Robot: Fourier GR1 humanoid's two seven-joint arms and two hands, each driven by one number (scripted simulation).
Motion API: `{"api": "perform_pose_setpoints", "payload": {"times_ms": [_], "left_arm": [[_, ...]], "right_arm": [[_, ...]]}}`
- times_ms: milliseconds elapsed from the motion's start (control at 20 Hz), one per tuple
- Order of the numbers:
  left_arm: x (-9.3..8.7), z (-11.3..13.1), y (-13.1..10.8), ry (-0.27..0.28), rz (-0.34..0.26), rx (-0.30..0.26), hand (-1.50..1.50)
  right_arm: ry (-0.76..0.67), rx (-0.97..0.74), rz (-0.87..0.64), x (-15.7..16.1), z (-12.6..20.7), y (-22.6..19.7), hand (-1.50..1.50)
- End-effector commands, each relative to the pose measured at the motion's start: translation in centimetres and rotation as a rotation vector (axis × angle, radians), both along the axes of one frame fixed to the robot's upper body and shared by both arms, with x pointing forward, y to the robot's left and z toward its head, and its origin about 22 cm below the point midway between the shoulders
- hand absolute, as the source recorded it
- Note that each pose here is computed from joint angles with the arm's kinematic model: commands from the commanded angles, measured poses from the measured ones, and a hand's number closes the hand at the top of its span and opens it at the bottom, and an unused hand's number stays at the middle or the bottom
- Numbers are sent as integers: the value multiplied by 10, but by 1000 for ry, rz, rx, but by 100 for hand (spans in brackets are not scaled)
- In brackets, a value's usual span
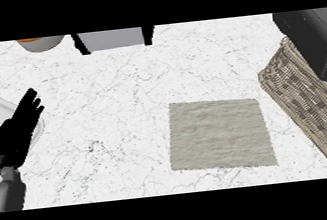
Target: Pick the tomato from the placemat and place it in the basket
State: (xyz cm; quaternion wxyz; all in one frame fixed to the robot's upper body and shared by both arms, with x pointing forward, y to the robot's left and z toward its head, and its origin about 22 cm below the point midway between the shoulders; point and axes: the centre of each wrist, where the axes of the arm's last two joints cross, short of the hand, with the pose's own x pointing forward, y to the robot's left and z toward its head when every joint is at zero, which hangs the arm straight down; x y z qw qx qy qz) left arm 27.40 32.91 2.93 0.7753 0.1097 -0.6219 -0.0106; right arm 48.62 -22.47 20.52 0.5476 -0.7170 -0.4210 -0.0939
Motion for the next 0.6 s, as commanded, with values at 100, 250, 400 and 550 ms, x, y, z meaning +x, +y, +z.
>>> {"api": "perform_pose_setpoints", "payload": {"times_ms": [100, 250, 400, 550], "left_arm": [[-3, 6, 7, 0, -5, -5, 0], [-6, 1, 10, -2, -7, 13, 0], [-4, 4, 16, -2, 4, 4, 0], [-2, 3, -3, -17, -26, -5, 0]], "right_arm": [[-28, 73, -45, -10, -25, -44, 150], [-35, 54, -47, -20, -60, -61, 150], [-140, 90, -222, -26, -51, -94, -150], [-103, 114, -203, -35, -77, -101, -150]]}}
